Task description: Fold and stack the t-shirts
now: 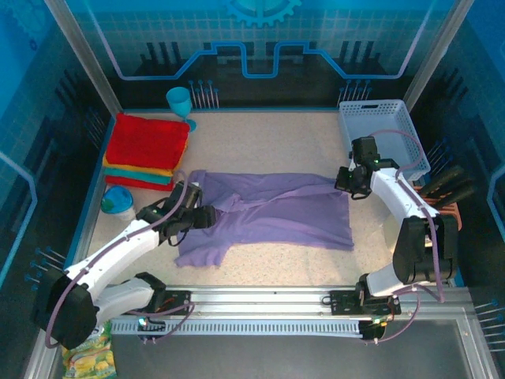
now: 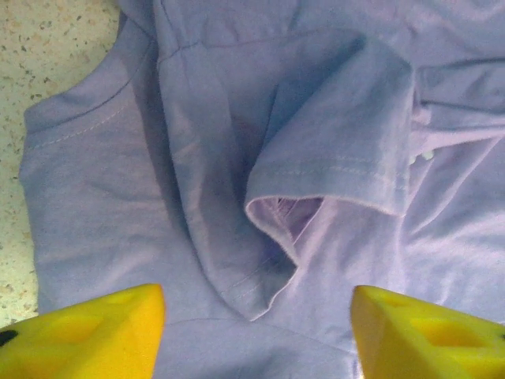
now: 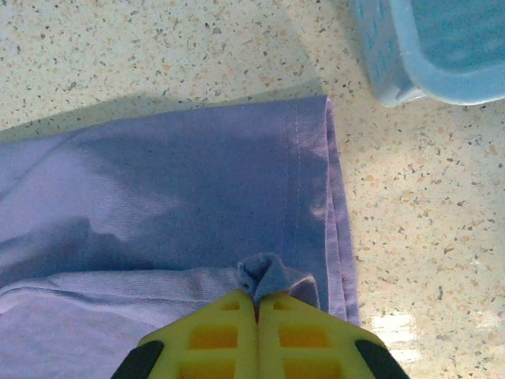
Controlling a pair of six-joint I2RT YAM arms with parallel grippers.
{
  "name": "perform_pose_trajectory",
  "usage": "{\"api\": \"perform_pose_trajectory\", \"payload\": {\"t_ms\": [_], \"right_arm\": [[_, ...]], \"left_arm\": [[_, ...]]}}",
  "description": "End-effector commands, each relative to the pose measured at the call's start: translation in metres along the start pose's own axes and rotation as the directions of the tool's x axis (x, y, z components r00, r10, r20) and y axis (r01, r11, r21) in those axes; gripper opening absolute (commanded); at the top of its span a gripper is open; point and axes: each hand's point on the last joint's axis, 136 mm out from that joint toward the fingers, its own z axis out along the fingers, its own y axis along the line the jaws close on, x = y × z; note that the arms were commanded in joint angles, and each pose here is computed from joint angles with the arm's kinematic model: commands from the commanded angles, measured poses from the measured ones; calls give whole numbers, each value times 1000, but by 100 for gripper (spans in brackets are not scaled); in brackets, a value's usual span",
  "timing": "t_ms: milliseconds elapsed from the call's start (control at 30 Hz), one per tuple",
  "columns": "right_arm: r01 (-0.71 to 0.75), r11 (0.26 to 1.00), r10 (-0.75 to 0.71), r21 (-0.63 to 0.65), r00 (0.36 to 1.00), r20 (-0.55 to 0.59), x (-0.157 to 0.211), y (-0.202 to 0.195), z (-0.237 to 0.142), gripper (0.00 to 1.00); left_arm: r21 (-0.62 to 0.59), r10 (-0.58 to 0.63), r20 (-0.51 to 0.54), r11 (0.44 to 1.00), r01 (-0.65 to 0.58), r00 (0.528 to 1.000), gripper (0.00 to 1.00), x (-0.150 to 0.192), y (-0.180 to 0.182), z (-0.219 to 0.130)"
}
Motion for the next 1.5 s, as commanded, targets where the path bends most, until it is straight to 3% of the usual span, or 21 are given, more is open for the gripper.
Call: {"api": "perform_pose_trajectory", "payload": {"t_ms": [0, 133, 333, 567, 733, 967, 1200, 1333, 1467], "right_arm": [[-22, 1000, 22, -17, 1000, -2, 3, -2, -5, 0], [-26, 999, 26, -27, 1000, -6, 4, -1, -3, 0], [-22, 999, 21, -38, 1000, -7, 2, 2, -4, 0], [-22, 999, 22, -41, 1000, -8, 2, 2, -4, 0], [-23, 999, 23, -39, 1000, -9, 2, 1, -3, 0], [-27, 998, 27, -49, 1000, -5, -1, 2, -4, 0], [-29, 998, 29, -49, 1000, -8, -1, 1, -3, 0], [-35, 998, 35, -49, 999, -4, -2, 0, -4, 0], [-38, 998, 38, -51, 999, 0, -3, 0, -5, 0]], "left_arm": [[67, -95, -7, 993, 96, 995, 54, -17, -23, -5], [131, -111, -62, 984, 119, 992, 51, -7, -56, 7], [-55, 81, -43, 995, -83, 996, 57, 2, -63, 29], [-117, 25, -17, 993, -27, 1000, 60, -11, -66, 48], [-168, 24, -57, 985, -34, 998, 57, -11, -68, 60], [-138, -12, -43, 990, 6, 999, 43, -13, -75, 76], [-97, -76, -17, 992, 74, 997, 11, -29, -78, 84], [-63, -97, 0, 993, 97, 995, 1, -40, -84, 78], [28, -145, -26, 989, 146, 989, 0, -44, -97, 71]]}}
